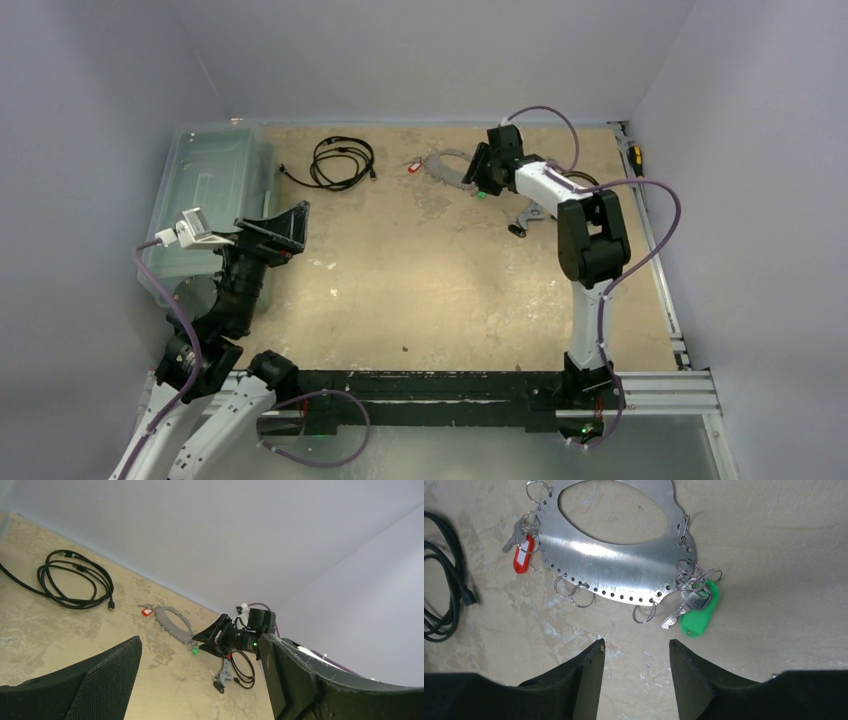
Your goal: Put the keys on the keyring
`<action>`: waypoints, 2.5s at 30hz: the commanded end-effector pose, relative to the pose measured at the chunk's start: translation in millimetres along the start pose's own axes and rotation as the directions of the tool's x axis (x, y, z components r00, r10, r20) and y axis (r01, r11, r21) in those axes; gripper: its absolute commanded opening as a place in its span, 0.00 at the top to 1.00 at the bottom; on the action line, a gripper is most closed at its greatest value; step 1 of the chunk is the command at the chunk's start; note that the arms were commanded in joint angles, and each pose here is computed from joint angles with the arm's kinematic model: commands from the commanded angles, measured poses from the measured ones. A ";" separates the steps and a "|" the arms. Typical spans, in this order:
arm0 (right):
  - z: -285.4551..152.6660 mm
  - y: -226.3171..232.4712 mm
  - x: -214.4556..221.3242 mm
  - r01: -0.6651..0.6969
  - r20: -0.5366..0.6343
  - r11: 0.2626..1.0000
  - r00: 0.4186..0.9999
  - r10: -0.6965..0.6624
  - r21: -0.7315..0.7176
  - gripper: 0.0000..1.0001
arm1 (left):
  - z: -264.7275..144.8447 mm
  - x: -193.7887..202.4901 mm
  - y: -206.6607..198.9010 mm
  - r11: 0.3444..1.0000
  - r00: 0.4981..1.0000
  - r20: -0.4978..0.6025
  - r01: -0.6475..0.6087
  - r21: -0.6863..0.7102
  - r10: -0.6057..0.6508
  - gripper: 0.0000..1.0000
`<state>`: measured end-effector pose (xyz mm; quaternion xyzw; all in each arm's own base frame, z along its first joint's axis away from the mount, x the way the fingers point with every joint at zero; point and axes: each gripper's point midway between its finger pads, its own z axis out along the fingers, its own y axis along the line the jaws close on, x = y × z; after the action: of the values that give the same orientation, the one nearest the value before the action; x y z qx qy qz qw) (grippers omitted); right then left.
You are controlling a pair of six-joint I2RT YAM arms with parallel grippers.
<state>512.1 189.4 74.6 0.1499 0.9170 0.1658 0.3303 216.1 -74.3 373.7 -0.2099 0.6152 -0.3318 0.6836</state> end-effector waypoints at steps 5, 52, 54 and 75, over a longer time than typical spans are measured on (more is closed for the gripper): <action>13.5 36.5 -14.0 -0.166 0.051 0.974 0.983 0.175 -0.154 0.46 | 0.1 -3.2 -7.9 0.999 1.000 0.016 -0.010 0.049 0.009 0.14; 15.1 -7.2 -14.0 0.018 0.134 1.000 0.991 -0.019 0.010 0.64 | 4.1 3.1 -6.6 0.998 0.999 -0.002 -0.035 0.049 0.035 0.14; 18.2 -11.8 -12.4 0.026 0.130 0.999 0.991 -0.030 0.035 0.64 | 4.5 3.8 -6.4 0.998 0.999 -0.005 -0.037 0.049 0.037 0.14; 28.3 -18.5 -3.3 0.109 0.083 0.993 0.990 -0.113 0.048 0.69 | 7.6 8.2 -6.3 0.998 0.999 -0.019 -0.043 0.049 0.044 0.14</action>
<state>527.4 174.0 36.1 0.1320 0.9138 0.1143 0.3668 219.7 -83.2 367.8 -0.1864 0.6257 -0.3325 0.6806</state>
